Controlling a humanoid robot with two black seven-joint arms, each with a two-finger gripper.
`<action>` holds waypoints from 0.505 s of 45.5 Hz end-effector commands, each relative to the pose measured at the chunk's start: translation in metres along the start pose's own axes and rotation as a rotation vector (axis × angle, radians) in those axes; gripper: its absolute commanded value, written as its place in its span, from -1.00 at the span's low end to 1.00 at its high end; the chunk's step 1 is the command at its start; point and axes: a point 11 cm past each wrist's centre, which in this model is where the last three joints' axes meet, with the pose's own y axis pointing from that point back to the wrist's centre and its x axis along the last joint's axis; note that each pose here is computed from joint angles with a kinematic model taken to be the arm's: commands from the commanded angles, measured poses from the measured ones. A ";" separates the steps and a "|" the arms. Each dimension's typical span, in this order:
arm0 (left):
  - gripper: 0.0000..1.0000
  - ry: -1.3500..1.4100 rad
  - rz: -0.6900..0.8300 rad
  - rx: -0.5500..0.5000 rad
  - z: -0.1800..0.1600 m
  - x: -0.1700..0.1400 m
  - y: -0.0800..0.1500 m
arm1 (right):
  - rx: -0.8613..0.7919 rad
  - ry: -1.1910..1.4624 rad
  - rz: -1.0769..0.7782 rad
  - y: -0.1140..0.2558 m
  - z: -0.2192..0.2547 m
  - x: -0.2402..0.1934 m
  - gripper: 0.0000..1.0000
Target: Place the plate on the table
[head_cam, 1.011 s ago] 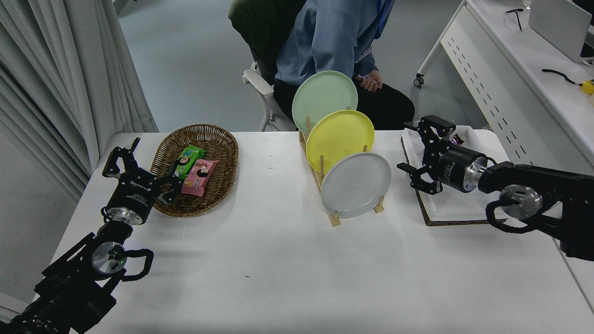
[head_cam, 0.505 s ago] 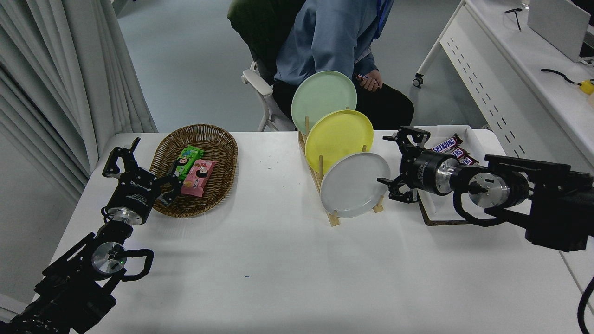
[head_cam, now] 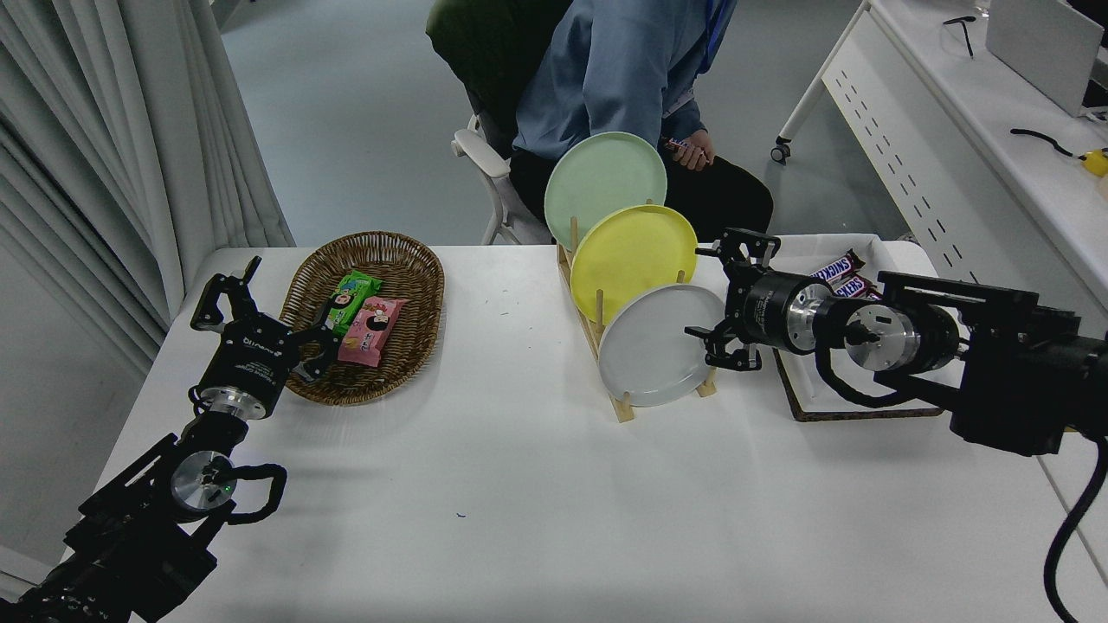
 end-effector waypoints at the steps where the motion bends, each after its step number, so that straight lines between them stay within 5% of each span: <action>1: 1.00 0.000 0.000 0.000 0.000 0.000 0.000 | 0.034 0.041 0.040 -0.012 -0.010 -0.001 1.00; 23: 1.00 0.000 0.001 0.000 0.000 0.000 0.000 | 0.029 0.047 0.040 -0.020 -0.012 -0.009 0.86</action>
